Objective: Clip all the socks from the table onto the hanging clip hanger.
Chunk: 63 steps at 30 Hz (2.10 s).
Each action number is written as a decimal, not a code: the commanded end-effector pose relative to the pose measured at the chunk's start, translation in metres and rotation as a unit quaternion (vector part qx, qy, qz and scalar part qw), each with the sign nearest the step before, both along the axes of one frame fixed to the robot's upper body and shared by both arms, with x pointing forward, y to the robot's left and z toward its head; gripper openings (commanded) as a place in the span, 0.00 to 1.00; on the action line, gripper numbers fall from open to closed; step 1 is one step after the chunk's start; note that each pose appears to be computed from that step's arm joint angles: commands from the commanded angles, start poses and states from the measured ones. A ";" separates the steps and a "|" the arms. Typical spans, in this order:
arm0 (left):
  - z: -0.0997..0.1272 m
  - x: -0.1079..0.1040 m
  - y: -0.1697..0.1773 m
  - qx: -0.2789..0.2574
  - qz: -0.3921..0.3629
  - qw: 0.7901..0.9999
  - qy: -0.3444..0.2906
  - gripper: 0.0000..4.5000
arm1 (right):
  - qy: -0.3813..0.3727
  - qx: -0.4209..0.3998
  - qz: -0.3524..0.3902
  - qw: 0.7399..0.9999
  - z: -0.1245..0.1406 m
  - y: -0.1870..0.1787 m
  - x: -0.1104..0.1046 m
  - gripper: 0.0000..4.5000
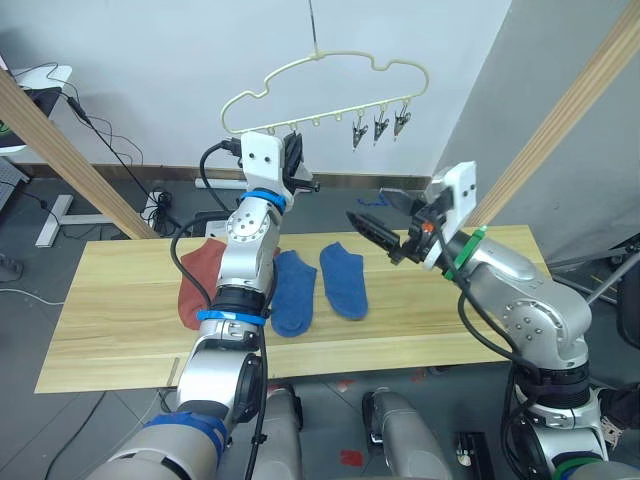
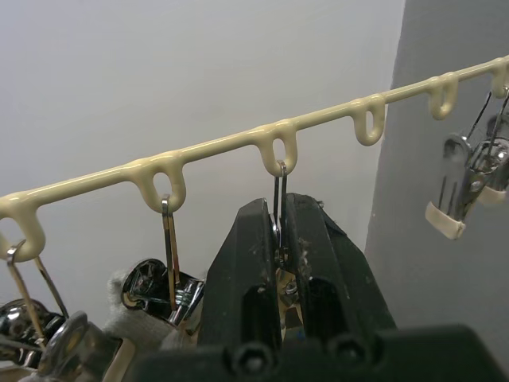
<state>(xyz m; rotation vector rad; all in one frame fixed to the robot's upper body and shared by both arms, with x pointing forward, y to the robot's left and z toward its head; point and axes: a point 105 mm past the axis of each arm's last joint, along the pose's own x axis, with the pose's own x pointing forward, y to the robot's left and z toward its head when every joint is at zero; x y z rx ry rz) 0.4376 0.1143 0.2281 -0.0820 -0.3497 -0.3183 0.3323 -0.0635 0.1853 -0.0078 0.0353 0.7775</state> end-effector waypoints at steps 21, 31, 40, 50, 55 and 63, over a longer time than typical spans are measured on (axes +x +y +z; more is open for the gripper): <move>0.016 -0.041 0.032 -0.062 -0.140 0.980 0.129 0.00 | 0.118 -0.223 0.002 0.968 -0.171 0.042 0.061 0.96; 0.006 -0.046 0.028 -0.117 -0.177 0.961 0.179 0.00 | 0.111 -0.205 0.001 0.973 -0.173 0.012 0.051 0.23; 0.000 -0.052 0.032 -0.271 -0.246 0.893 0.260 0.00 | 0.000 -0.127 -0.012 0.992 -0.083 0.004 0.031 0.01; 0.011 -0.050 0.031 -0.342 -0.267 0.861 0.265 0.00 | -0.085 -0.142 -0.005 0.986 -0.017 0.022 0.010 0.01; 0.011 -0.050 0.027 -0.340 -0.271 0.859 0.270 0.00 | -0.102 -0.151 -0.001 0.983 -0.009 0.033 0.012 0.01; 0.012 -0.052 0.026 -0.337 -0.274 0.860 0.269 0.00 | -0.114 -0.144 0.012 0.983 0.002 0.049 0.010 0.01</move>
